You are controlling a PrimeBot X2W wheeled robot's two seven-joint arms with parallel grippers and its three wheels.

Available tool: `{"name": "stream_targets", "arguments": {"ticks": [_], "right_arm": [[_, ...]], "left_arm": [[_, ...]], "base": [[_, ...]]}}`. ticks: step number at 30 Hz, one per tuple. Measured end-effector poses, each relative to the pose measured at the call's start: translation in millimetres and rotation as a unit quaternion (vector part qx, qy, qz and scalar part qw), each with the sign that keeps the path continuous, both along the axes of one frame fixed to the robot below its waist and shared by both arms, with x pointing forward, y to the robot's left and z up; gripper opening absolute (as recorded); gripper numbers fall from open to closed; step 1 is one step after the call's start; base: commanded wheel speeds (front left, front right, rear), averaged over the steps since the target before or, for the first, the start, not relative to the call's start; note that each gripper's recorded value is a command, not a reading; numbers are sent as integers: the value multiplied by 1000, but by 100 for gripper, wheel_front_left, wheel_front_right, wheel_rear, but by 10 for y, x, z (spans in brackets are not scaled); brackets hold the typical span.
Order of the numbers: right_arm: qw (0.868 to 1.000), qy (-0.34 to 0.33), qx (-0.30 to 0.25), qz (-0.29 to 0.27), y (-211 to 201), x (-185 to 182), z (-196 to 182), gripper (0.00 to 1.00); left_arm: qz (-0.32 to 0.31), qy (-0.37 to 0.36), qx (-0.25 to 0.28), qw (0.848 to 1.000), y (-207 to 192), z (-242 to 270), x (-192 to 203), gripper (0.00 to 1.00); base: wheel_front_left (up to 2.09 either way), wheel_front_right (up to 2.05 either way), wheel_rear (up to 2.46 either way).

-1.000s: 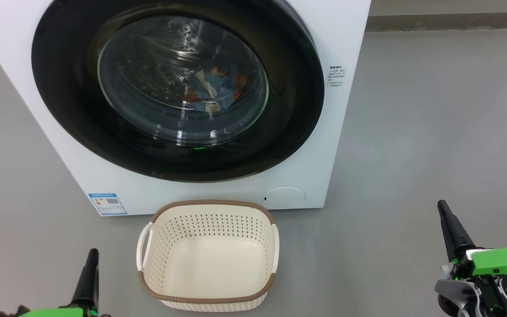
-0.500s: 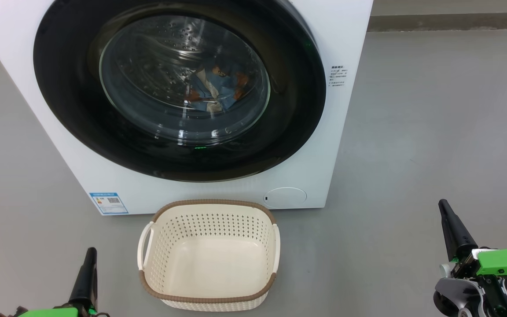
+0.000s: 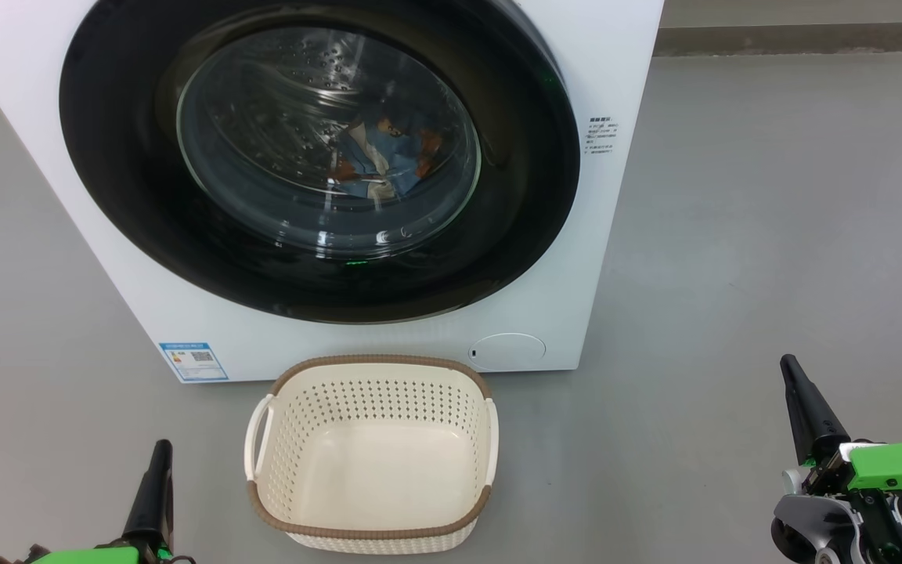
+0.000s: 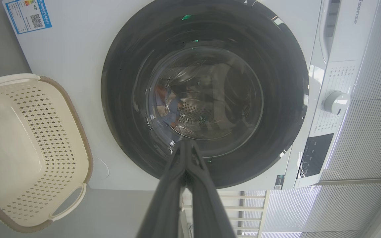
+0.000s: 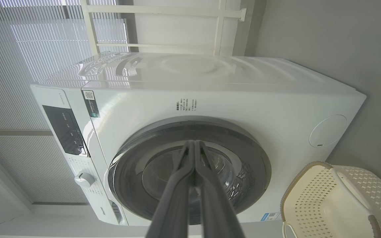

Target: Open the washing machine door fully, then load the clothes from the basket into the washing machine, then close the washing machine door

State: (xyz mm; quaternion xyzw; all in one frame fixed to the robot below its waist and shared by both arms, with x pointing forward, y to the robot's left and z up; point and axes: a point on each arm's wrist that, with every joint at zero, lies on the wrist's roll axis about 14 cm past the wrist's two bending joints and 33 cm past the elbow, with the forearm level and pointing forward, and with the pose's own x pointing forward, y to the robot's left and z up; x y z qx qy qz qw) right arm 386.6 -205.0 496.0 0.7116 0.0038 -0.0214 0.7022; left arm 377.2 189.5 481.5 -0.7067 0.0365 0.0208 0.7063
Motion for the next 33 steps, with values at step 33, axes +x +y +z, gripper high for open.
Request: {"name": "stream_targets", "arguments": {"ticks": [33], "right_arm": [[1000, 0, 0, 0, -2, 0, 0, 0]], "left_arm": [[0, 0, 0, 1000, 0, 0, 0, 0]], "base": [[0, 0, 0]]}}
